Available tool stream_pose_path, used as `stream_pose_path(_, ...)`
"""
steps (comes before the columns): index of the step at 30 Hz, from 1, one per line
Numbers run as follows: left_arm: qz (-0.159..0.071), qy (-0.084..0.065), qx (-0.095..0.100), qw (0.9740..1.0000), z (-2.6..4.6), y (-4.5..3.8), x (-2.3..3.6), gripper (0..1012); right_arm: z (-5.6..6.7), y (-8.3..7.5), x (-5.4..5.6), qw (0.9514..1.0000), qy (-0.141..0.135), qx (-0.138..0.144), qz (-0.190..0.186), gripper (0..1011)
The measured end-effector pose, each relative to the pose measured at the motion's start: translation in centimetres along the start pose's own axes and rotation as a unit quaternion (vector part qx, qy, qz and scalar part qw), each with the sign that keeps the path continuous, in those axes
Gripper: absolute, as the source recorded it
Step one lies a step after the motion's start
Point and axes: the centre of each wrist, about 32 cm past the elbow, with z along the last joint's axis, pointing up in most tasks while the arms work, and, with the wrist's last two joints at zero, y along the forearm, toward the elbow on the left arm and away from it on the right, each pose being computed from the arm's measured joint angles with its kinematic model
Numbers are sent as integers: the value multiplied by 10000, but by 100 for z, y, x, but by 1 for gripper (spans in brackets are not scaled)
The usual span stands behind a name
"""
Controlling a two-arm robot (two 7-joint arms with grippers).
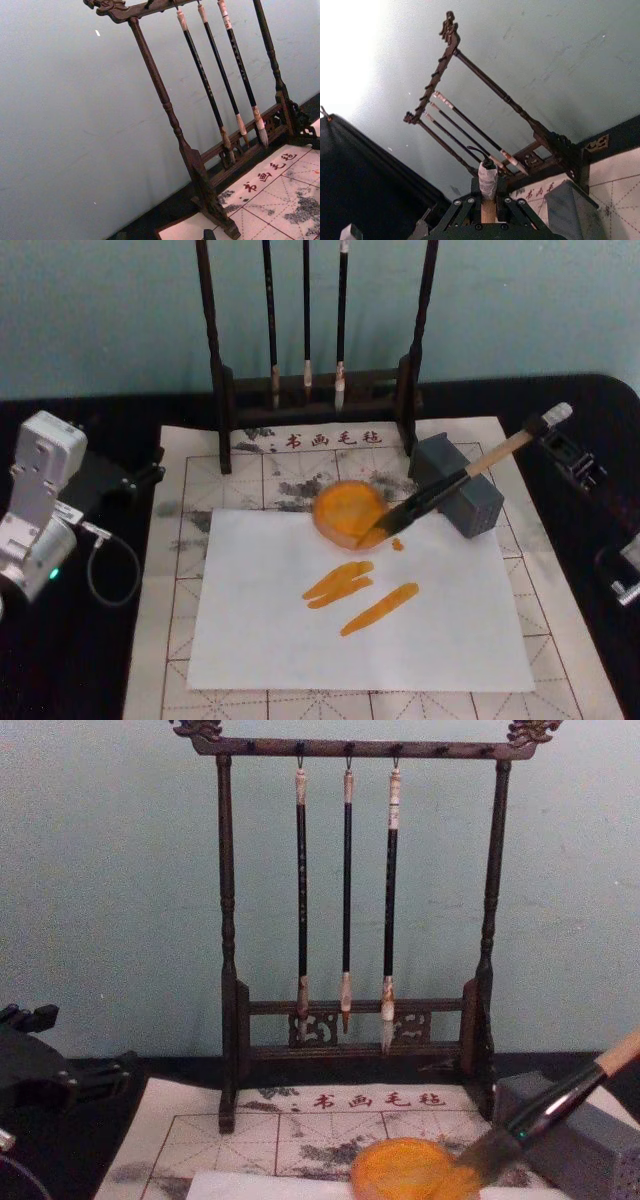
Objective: Pick up the brush from the inkstone, write on the paper, then place the brush back to its original position.
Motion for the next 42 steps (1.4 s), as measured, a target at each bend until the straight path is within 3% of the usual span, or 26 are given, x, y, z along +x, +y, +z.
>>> stream_pose_path(18, 0, 0, 0, 10000, 0, 0, 0, 1001, 96, -217, -16, 9982, -253, -539, 92, 183)
stream_pose_path(42, 0, 0, 0, 10000, 0, 0, 0, 1001, 136, -282, -44, 9944, -524, -879, 246, 183)
